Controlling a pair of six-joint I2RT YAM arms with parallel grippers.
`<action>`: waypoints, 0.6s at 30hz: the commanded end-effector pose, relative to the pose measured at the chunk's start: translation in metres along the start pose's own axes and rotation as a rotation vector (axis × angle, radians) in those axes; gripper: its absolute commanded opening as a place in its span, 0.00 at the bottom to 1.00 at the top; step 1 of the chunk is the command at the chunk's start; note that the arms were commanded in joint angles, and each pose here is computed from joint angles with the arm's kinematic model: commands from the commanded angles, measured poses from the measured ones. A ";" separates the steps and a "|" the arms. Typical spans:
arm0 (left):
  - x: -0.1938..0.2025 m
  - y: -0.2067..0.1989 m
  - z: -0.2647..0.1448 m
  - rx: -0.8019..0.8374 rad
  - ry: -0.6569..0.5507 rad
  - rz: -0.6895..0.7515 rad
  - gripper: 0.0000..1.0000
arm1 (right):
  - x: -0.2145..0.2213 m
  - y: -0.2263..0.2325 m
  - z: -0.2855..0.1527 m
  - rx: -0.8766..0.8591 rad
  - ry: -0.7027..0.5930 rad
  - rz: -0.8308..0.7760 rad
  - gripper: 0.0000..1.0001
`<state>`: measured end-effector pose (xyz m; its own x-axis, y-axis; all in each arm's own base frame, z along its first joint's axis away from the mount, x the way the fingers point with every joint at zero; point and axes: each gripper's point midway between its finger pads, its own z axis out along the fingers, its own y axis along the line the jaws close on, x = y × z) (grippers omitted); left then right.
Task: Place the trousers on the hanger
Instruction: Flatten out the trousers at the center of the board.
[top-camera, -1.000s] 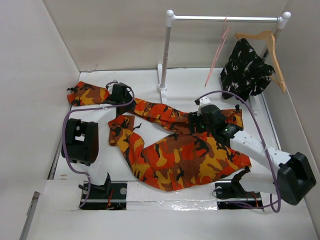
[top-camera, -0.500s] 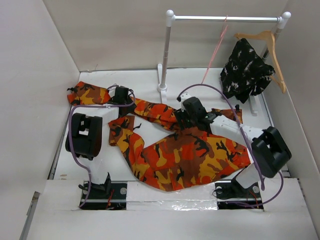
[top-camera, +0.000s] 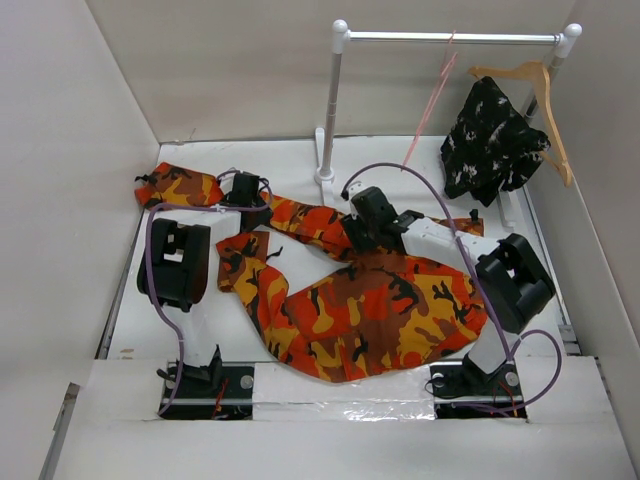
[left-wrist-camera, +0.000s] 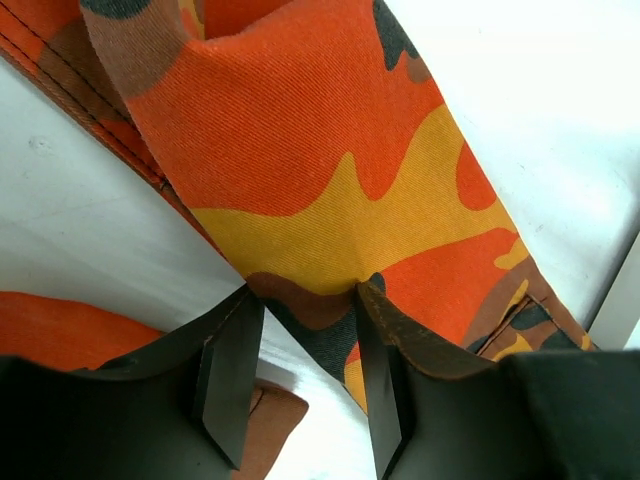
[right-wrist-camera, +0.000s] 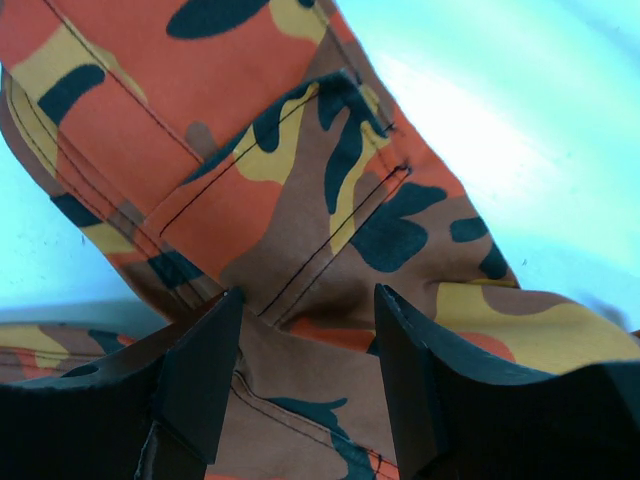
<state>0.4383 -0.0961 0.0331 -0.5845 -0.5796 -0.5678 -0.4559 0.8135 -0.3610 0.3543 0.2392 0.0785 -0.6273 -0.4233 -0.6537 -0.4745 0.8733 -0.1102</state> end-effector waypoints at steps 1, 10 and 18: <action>-0.017 -0.019 -0.002 0.059 -0.049 -0.030 0.36 | -0.022 -0.010 -0.007 0.020 -0.054 0.011 0.49; -0.026 -0.027 -0.012 0.086 -0.069 -0.037 0.24 | -0.034 -0.027 -0.010 0.058 -0.091 0.068 0.05; -0.028 -0.029 -0.016 0.086 -0.060 -0.034 0.39 | -0.050 -0.031 -0.041 0.027 -0.174 0.087 0.32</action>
<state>0.4427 -0.1003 0.0356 -0.5742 -0.5940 -0.5634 -0.4497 0.8039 -0.3893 0.3667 0.2186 0.1010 -0.6271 -0.3540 -0.6938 -0.4038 0.9095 -0.0991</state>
